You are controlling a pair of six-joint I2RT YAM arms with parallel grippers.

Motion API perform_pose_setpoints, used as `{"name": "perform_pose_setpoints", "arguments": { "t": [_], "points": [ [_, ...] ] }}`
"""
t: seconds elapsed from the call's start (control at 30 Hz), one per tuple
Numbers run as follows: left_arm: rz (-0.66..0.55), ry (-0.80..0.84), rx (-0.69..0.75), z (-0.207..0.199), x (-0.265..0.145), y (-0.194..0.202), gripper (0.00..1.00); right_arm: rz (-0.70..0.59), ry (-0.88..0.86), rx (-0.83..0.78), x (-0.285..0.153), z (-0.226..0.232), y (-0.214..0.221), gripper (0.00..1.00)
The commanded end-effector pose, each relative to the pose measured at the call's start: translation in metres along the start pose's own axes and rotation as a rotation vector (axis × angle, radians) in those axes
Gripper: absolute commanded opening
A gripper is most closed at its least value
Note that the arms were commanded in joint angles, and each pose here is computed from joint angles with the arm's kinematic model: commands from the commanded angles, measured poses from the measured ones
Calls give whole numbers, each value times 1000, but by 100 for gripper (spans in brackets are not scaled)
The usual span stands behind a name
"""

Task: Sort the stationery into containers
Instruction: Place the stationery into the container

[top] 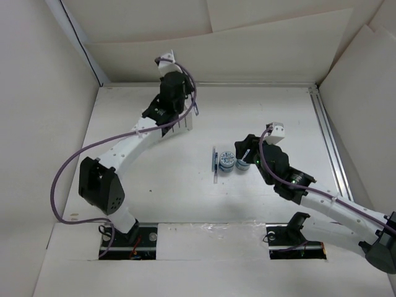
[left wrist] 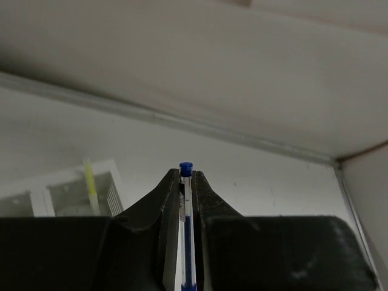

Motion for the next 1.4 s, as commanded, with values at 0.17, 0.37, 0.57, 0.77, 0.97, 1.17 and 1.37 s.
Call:
{"name": "perform_pose_setpoints", "arguments": {
  "t": [0.17, 0.37, 0.57, 0.77, 0.97, 1.17, 1.37],
  "points": [
    [-205, -139, 55, 39, 74, -65, 0, -27, -21, 26, -1, 3, -9, 66],
    [-233, -176, 148, 60, 113, -51, 0, -27, -21, 26, -1, 3, -9, 66],
    [-242, -203, 206, 71, 132, -34, 0, -34, -24, 31, -1, 4, -10, 66],
    [-251, -213, 234, 79, 135, -25, 0, -27, -21, 26, 1, 4, -8, 66],
    [-229, -249, 288, 91, 129, 11, 1, -27, -21, 17, 1, 4, -8, 66],
    [-212, -256, 306, 97, 124, 25, 10, -34, -24, 22, -1, 4, -10, 66],
    [-280, -171, 217, 67, 93, -18, 56, -37, -15, 24, 0, 2, -11, 66]
  ]
}}
Point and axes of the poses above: each gripper's point midway between its finger pads, its own x axis out along the fingers, its own z axis along the line the jaws close on, y = z × x, the point moved 6 cm from there along -x, back along the fingers, and after that the axes turned 8 degrees about -x, right-handed, at the moved point
